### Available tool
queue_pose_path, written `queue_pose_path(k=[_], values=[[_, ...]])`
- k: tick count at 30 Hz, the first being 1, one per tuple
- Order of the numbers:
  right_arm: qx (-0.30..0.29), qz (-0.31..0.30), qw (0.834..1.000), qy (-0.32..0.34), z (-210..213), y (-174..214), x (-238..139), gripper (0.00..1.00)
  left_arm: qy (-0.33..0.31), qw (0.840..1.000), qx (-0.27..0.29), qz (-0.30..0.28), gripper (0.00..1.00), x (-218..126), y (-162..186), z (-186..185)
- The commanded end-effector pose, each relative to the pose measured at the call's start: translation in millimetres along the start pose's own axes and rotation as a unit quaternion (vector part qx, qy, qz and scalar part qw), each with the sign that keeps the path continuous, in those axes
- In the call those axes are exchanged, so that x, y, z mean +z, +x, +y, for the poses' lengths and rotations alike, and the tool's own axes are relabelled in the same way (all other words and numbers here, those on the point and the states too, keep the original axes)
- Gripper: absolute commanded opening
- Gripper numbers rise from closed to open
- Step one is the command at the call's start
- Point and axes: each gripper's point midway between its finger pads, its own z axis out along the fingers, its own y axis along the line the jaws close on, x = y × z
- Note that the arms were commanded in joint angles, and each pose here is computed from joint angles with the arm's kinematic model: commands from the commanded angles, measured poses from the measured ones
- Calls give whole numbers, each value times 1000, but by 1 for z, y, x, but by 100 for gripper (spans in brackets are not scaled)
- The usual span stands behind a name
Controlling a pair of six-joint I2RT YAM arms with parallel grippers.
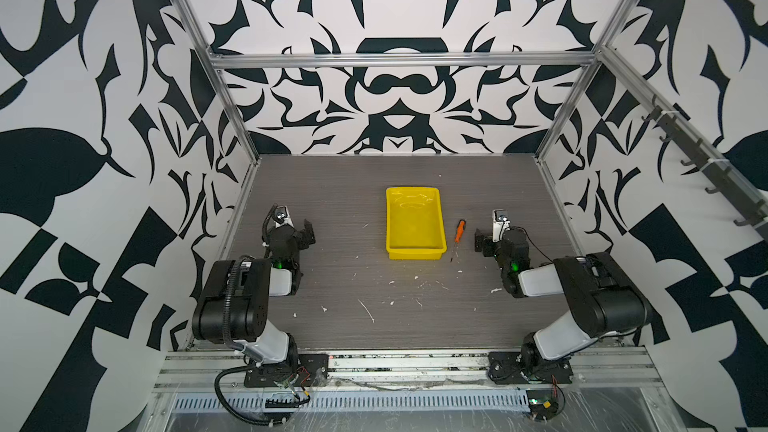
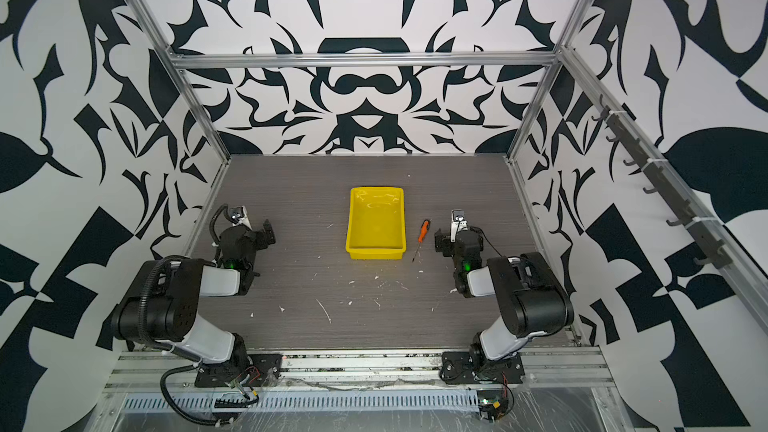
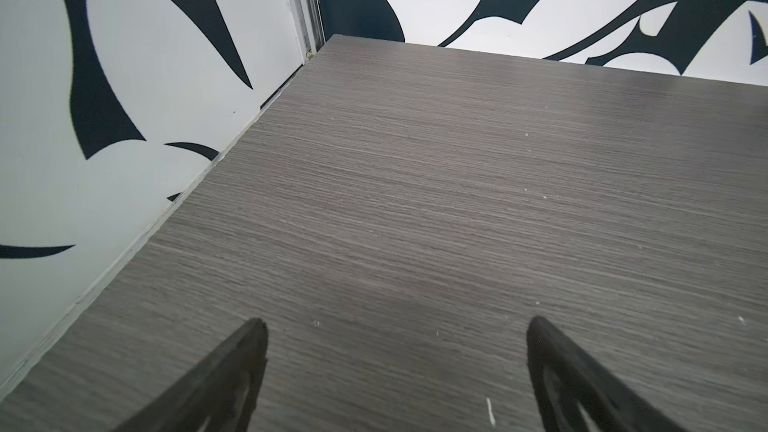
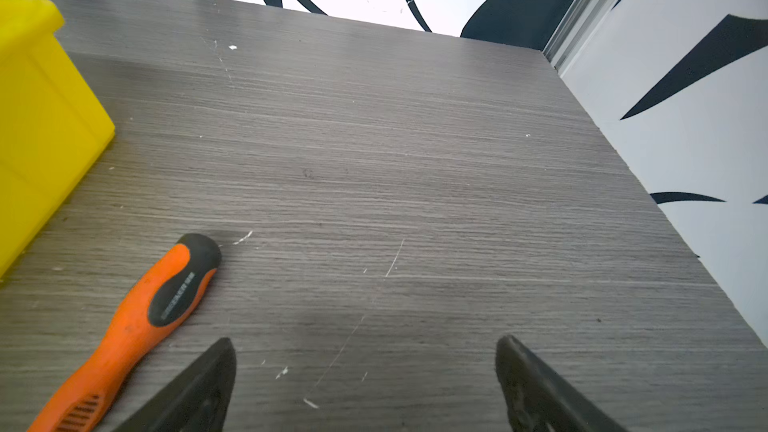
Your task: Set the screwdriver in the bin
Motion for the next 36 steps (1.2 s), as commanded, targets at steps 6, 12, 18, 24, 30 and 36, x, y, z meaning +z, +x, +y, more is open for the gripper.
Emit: queue_pose_path(k=[6,12,18,24,30,36], values=[[10,-27,1000,10,-5,-21,0,100,2,1000,-3,-10,100,2,-9,0],[10,-27,1000,10,-4,-21,1,100,3,1000,-3,-11,100,2,-9,-1],[10,-28,999,10,-5,-21,0,100,3,1000,-4,-11,100,2,-9,-1],[11,-29,999,9,-4,-21,0,100,15,1000,-12,-2,100,5,-8,2],[12,-28,999,10,-5,-20,0,100,17,1000,-18,1,100,5,-8,3],[11,-29,999,10,-5,-21,0,100,17,1000,-19,1,100,5,-8,3]])
